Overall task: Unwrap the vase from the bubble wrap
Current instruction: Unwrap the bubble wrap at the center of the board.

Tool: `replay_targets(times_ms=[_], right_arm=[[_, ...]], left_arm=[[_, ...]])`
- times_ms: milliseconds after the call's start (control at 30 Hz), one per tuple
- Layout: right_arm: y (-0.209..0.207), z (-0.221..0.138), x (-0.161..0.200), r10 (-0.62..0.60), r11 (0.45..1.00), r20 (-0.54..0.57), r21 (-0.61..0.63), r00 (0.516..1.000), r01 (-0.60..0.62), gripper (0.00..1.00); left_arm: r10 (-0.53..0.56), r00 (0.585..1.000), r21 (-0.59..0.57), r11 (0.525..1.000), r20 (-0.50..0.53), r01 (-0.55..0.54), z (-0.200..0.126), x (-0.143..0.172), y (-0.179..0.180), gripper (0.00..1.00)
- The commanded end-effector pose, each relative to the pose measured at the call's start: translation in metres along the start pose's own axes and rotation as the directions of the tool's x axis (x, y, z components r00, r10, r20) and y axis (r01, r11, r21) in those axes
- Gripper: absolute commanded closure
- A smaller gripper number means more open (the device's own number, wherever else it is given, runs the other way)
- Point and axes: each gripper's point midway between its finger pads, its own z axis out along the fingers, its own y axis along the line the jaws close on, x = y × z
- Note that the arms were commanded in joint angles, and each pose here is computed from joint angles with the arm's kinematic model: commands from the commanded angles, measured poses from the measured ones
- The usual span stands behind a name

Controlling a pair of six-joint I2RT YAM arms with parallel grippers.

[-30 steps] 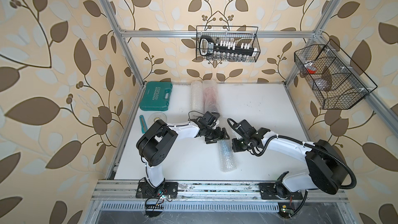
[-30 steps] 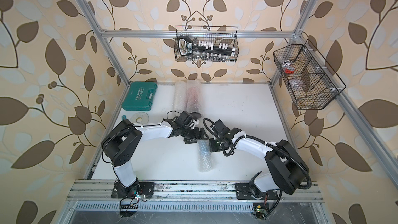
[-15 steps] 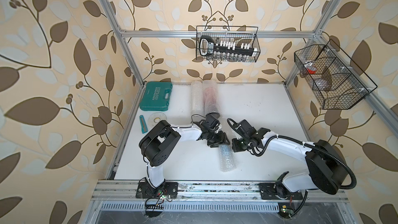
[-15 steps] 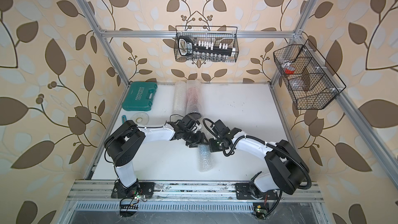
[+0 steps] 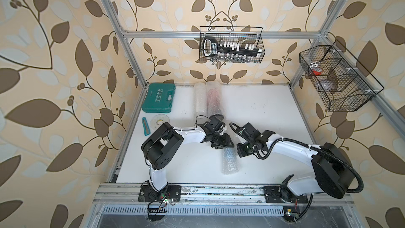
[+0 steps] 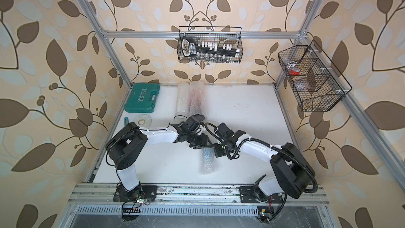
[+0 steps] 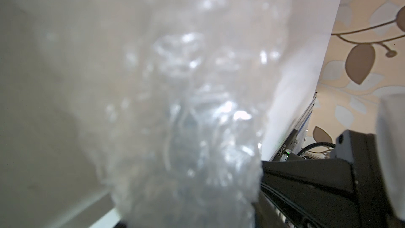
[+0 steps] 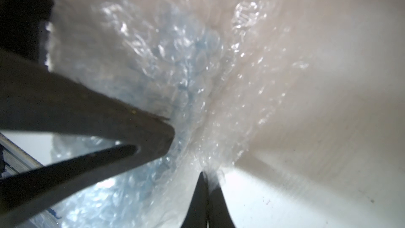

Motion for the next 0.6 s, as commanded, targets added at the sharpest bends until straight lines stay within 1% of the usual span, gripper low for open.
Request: replay_targets(times_ms=[0,233,433,567], right_arm=[[-0.021,-0.006,0.011,0.002,0.994,-0.03,0.11,1.0,0.001,1.0],[-0.037,-0.005,0.015,0.068,0.98,-0.016,0.188,0.998,-0.064,1.0],[-0.054,-0.01,0.016,0.121,0.953,0.024,0.276,0.992,-0.123,1.0],[-0.059,-0.011,0.018,0.141,0.944,0.041,0.296,0.989,-0.147,1.0]], left_arm=[[-0.012,1.0,-0.183,0.983,-0.013,0.01,-0.006,0.015,0.042,0.61],[-0.004,1.0,-0.25,0.968,0.01,0.006,-0.013,0.017,0.056,0.61],[0.013,1.0,-0.25,0.968,-0.003,-0.014,-0.014,0.019,0.057,0.63],[0.018,1.0,-0.238,0.971,-0.016,-0.022,-0.013,0.021,0.058,0.63]])
